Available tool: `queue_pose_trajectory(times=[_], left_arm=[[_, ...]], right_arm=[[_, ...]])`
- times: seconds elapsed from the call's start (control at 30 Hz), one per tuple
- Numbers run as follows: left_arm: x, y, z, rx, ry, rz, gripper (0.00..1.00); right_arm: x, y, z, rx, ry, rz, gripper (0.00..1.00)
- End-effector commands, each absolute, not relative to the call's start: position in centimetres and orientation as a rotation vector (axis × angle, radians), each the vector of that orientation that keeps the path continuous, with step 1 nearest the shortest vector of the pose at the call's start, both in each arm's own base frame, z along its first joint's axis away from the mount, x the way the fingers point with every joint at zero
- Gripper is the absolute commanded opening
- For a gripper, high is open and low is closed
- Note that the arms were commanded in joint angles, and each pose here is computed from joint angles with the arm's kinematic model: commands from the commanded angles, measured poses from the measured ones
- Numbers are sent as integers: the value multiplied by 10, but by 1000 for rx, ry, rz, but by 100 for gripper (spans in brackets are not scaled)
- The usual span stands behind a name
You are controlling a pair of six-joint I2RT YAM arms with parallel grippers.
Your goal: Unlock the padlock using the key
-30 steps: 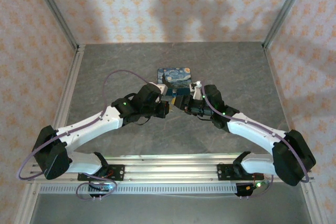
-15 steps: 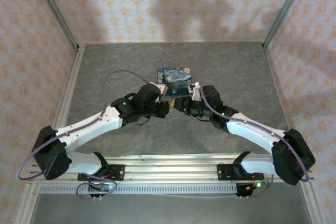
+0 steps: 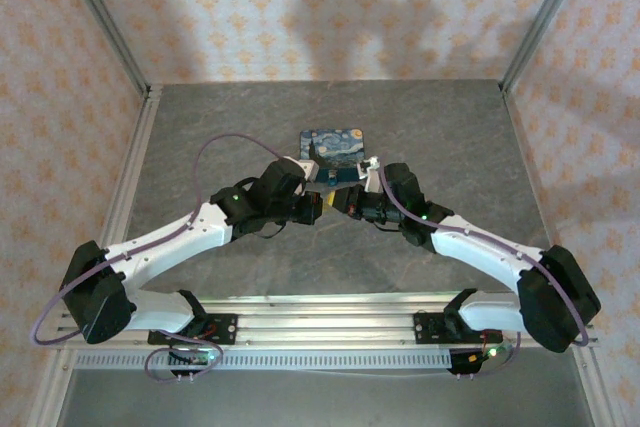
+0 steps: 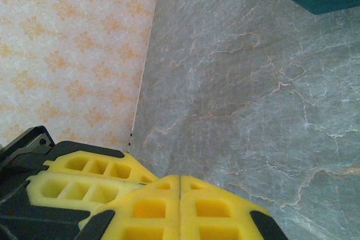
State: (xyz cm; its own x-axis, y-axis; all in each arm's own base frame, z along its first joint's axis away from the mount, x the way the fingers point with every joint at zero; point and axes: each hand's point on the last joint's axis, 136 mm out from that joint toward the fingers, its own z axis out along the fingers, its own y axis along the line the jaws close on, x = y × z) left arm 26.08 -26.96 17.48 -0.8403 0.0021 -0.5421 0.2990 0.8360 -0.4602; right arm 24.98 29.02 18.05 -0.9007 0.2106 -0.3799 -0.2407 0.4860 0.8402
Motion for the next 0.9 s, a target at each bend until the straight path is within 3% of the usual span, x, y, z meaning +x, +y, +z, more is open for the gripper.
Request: queue_pose_trajectory(times=[0.0,0.4,0.53,0.7,0.87], left_arm=[[263,-266,194,219,2410,-765,7],[251,-231,211,455,2180,-590,59],[247,-207,217,485,2161,-471,87],[241,-221,248,563,2029,-637,86],[254,-227,271,517,1907,-1044,71]], right_arm=[[249,288,201,-176,2238,1318,0],[262,243,198,-827,2434,512,0],[281,233,205,-890,2460,297,0],[275,254,224,-1063,2423,390,0],[249,281,247,-1210,2361,677,0]])
